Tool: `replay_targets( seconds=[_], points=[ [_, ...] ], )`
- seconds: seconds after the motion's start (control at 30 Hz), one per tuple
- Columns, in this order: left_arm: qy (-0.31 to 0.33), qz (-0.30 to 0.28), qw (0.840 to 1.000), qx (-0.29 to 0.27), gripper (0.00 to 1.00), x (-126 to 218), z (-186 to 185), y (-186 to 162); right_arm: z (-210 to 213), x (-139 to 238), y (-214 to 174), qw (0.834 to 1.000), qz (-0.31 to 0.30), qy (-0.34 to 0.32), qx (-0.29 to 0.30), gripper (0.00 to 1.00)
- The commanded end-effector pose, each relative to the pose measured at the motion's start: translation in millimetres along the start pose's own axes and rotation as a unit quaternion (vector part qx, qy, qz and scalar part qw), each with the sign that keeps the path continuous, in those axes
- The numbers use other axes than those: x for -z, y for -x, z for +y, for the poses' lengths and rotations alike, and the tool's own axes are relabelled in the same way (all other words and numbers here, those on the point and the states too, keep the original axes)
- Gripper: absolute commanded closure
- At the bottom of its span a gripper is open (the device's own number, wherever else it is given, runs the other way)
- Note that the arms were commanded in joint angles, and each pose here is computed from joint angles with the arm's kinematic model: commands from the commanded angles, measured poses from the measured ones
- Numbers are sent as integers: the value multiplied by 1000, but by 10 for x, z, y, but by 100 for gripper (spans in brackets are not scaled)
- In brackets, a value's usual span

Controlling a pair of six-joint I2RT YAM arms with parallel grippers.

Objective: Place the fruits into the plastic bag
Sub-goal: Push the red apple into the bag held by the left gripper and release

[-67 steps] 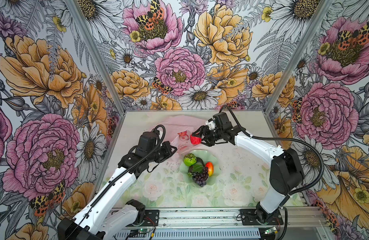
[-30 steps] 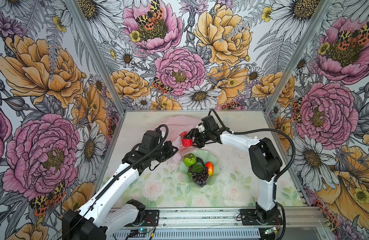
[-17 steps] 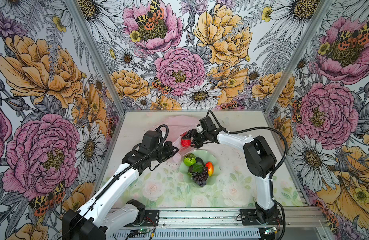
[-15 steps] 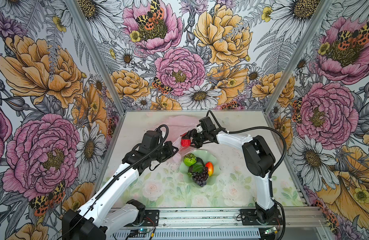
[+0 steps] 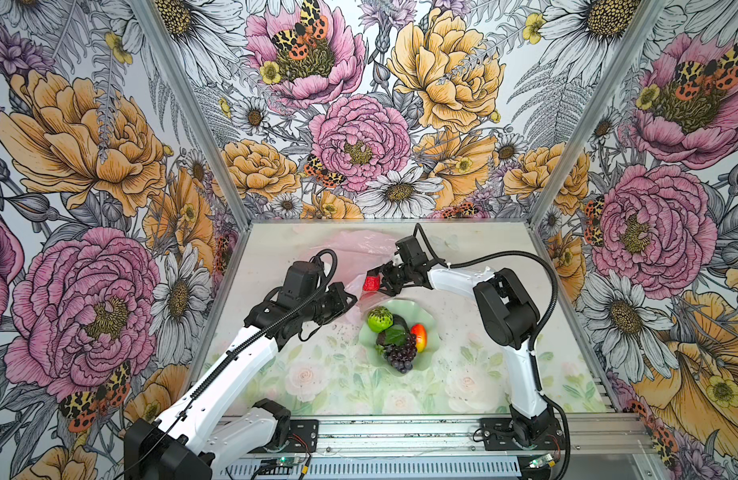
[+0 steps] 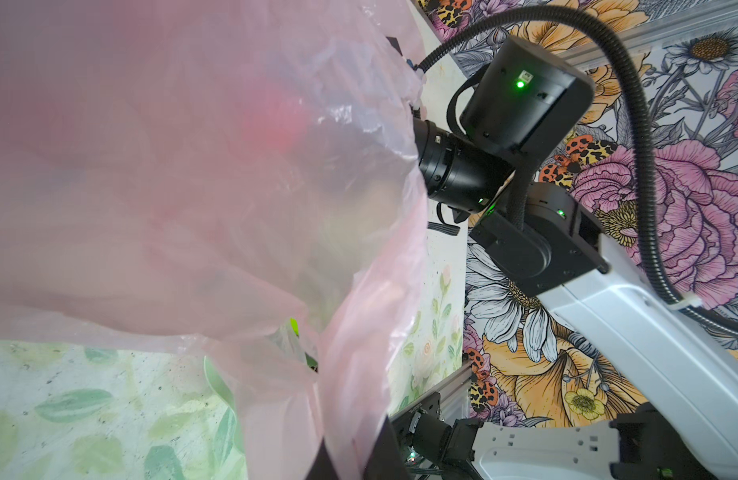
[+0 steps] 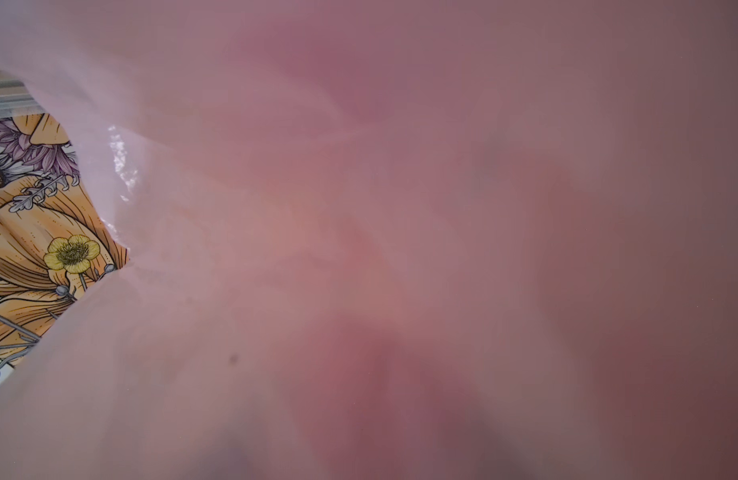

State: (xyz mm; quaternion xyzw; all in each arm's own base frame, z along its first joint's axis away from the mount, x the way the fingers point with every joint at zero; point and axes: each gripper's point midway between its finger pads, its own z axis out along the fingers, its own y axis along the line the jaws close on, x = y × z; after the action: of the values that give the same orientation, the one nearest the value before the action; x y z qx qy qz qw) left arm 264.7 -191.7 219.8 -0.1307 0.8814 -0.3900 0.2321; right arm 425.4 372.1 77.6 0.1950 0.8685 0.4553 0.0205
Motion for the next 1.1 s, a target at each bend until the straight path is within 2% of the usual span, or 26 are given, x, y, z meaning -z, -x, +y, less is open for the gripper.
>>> replay_targets(
  seconds=[0.0, 0.27, 0.5, 1.07],
  points=[
    [-13, 7, 1000, -16, 100, -12, -55, -24, 64, -33, 133, 1000, -20, 14, 0, 30],
    [-14, 12, 1000, -15, 100, -35, -47, -37, -9, -72, 155, 1000, -22, 10, -6, 24],
    [-12, 17, 1000, -14, 100, -57, -18, -57, -21, -71, 156, 1000, -24, 11, -6, 13],
    [-12, 23, 1000, -14, 100, -68, 24, -73, 1, -24, 155, 999, -29, 12, -4, 13]
  ],
)
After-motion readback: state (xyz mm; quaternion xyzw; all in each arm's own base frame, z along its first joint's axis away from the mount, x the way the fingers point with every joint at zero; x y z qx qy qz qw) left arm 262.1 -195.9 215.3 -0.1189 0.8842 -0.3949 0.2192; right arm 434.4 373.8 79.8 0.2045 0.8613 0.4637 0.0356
